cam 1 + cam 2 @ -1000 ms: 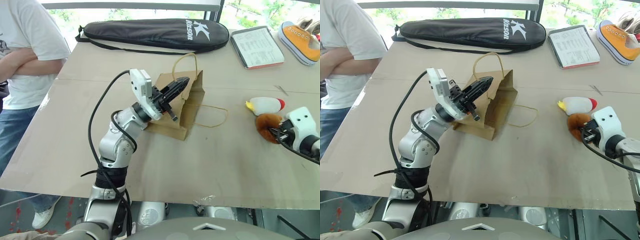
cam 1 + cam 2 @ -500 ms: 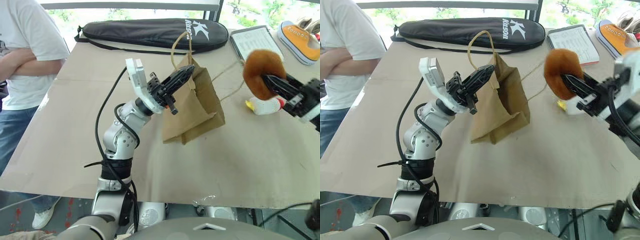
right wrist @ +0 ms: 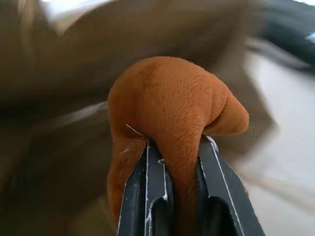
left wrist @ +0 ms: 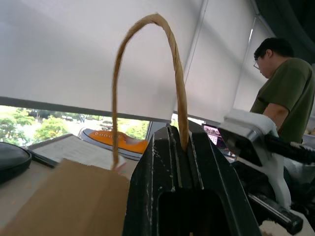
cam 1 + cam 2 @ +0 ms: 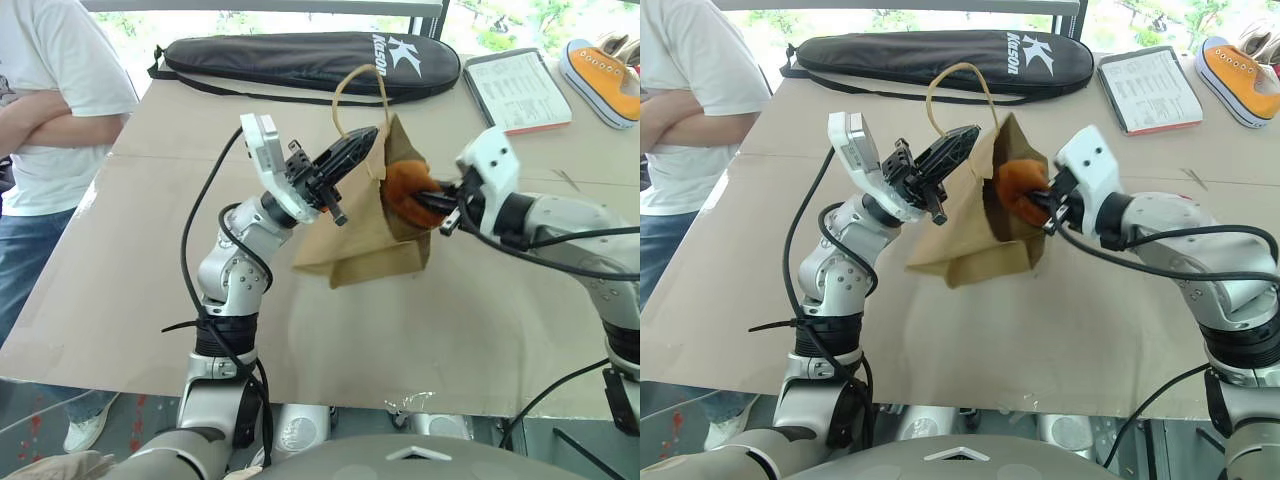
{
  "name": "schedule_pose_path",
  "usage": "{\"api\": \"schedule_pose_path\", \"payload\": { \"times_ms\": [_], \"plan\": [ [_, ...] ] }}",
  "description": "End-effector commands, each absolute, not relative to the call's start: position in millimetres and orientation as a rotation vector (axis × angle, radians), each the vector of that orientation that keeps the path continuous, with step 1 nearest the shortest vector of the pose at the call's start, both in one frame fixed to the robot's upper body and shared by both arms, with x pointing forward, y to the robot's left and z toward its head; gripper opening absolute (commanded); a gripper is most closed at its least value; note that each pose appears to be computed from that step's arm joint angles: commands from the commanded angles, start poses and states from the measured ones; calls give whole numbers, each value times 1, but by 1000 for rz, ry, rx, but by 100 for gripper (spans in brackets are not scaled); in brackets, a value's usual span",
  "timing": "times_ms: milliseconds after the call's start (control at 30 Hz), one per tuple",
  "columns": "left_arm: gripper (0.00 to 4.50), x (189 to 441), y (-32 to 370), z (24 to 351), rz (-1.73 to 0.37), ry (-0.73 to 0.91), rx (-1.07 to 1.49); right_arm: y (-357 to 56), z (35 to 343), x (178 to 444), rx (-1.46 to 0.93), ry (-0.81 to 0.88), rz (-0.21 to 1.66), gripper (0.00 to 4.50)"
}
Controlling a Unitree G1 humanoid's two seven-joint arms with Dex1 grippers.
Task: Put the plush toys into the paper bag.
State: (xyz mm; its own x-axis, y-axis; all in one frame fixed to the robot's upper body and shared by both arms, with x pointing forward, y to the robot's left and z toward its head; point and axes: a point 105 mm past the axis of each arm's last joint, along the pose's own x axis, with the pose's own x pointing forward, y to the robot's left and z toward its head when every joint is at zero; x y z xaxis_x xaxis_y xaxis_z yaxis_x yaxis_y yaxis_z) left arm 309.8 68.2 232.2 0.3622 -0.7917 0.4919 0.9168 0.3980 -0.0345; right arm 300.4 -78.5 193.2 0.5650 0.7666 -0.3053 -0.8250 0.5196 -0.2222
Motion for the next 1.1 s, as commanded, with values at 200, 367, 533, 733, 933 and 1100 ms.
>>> {"api": "schedule_pose_path", "payload": {
  "times_ms": [200,367,533,733,933,1100],
  "plan": [
    [0,301,69,231,-1104,-464,-251,-21,175,300,-586,147,1366,146],
    [0,298,81,228,-1055,-458,-219,-50,212,303,-547,35,1256,229],
    [0,295,82,226,-1051,-457,-202,-98,252,294,-445,-45,1080,229],
    [0,297,79,228,-1070,-473,-191,-191,260,308,-424,22,677,229],
    [0,302,77,230,-1093,-488,-188,-161,244,293,-268,20,864,338],
    [0,295,70,241,-1156,-514,-208,-111,226,295,-206,20,1009,338]
  ]
}}
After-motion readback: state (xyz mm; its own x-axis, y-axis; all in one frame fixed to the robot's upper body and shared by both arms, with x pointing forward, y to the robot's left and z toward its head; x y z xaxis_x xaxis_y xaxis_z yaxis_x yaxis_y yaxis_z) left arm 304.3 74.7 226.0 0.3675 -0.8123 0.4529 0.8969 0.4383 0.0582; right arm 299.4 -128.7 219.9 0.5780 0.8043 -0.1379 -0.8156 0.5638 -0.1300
